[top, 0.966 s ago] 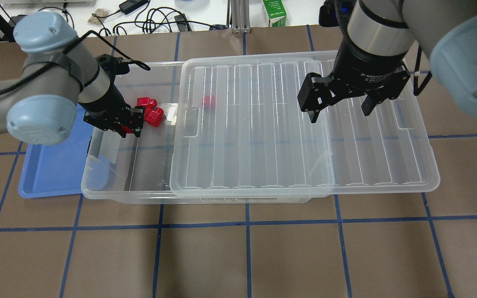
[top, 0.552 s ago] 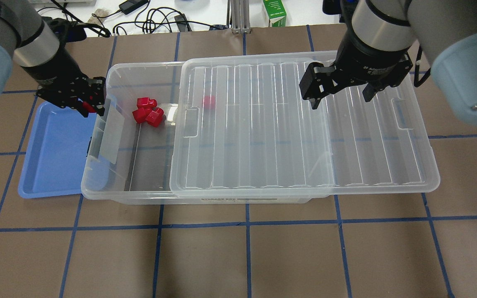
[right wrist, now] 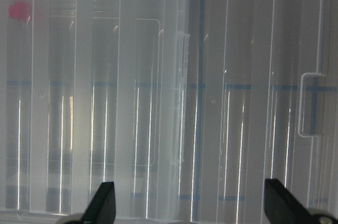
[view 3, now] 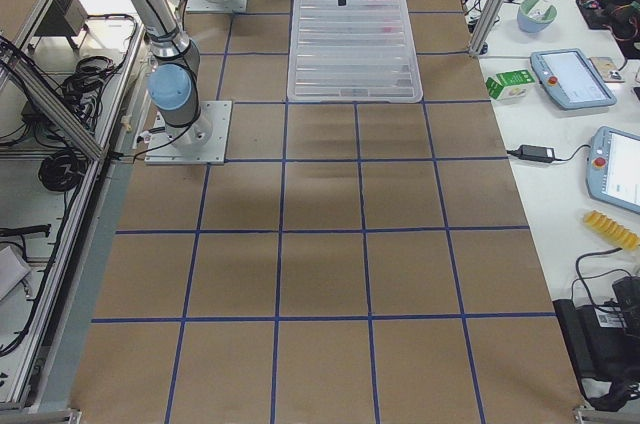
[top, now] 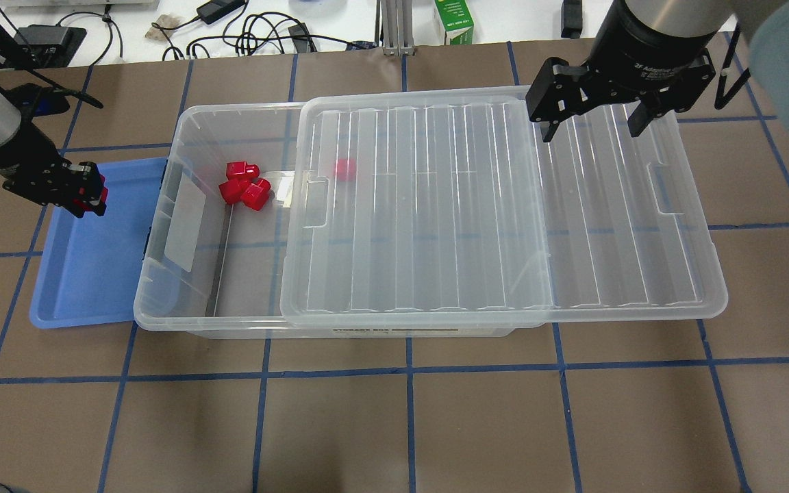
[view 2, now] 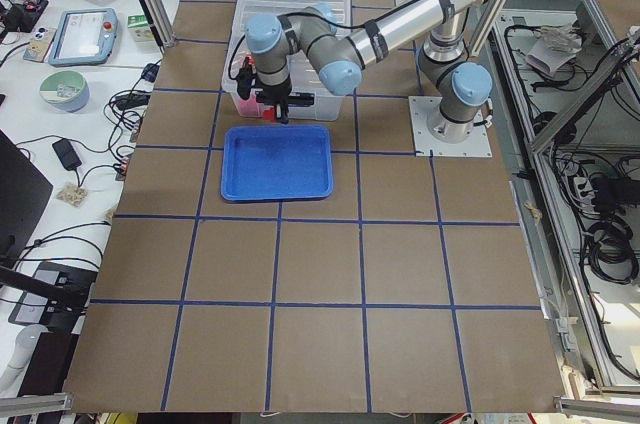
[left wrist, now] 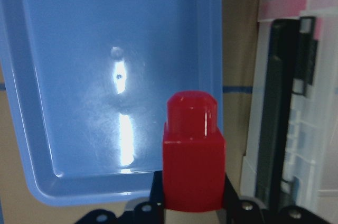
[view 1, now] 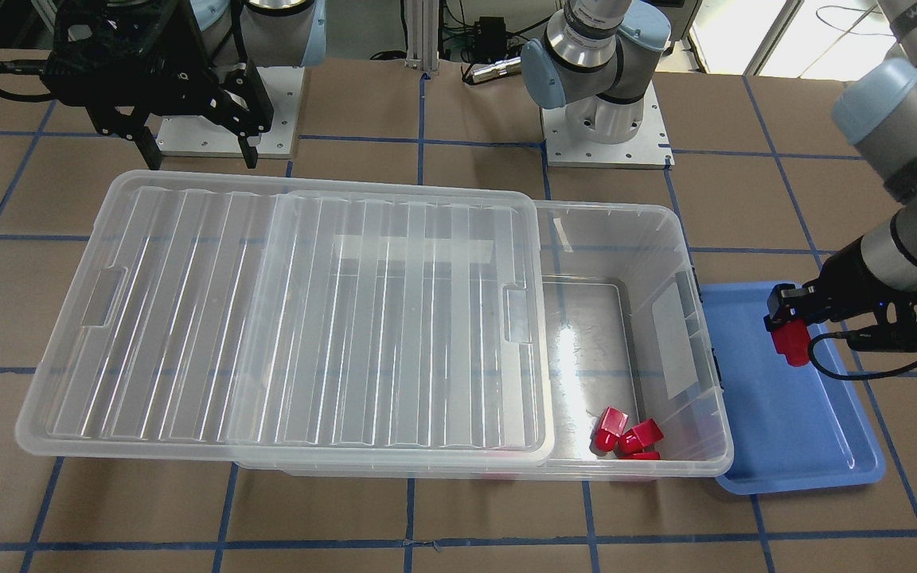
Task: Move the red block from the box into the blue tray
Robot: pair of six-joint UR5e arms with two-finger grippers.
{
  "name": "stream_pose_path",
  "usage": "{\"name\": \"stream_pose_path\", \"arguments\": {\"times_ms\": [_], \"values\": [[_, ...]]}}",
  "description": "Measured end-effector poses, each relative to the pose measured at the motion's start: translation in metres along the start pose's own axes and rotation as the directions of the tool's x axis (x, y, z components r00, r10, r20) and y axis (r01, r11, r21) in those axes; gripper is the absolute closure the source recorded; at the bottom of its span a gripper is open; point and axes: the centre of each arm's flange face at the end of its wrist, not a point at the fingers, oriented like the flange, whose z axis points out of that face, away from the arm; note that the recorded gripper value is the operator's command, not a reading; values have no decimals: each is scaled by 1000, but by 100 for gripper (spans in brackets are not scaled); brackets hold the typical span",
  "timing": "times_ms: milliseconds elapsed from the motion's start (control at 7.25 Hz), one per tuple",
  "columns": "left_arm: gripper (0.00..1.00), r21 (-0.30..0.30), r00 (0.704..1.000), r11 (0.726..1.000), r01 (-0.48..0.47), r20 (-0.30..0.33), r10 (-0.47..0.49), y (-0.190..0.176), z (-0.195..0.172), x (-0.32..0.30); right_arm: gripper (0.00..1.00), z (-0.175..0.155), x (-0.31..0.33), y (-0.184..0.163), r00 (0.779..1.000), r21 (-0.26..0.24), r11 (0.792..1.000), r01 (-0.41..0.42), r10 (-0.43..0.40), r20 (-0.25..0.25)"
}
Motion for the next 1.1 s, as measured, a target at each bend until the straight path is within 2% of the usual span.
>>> {"name": "stream_pose_path", "arguments": {"times_ms": [276,414,552,690,828,966,1103], "values": [[100,-13,1000,1000,18,-9,-18,-12,62,-28,0,1,2,-1,1000,2,1000,5,-5,-4],[36,-31,999,999,29,-17,-30,-13,80,-37,0,4,11,-6,1000,1,1000,14,-14,-12],[13,-53,999,998,34,-17,-35,-14,95,-43,0,13,38,-17,999,-14,1000,18,-18,-37],[7,-68,999,997,36,-6,-37,-15,103,-48,0,25,84,-29,997,-44,999,13,-16,-70],[7,-69,999,997,35,9,-34,-16,99,-49,0,42,133,-34,996,-85,996,8,-15,-83],[7,-63,999,998,32,19,-31,-16,85,-43,0,64,179,-33,997,-120,993,5,-15,-82],[7,-54,999,998,23,26,-22,-16,59,-28,0,86,220,-30,996,-128,992,7,-17,-82]]}}
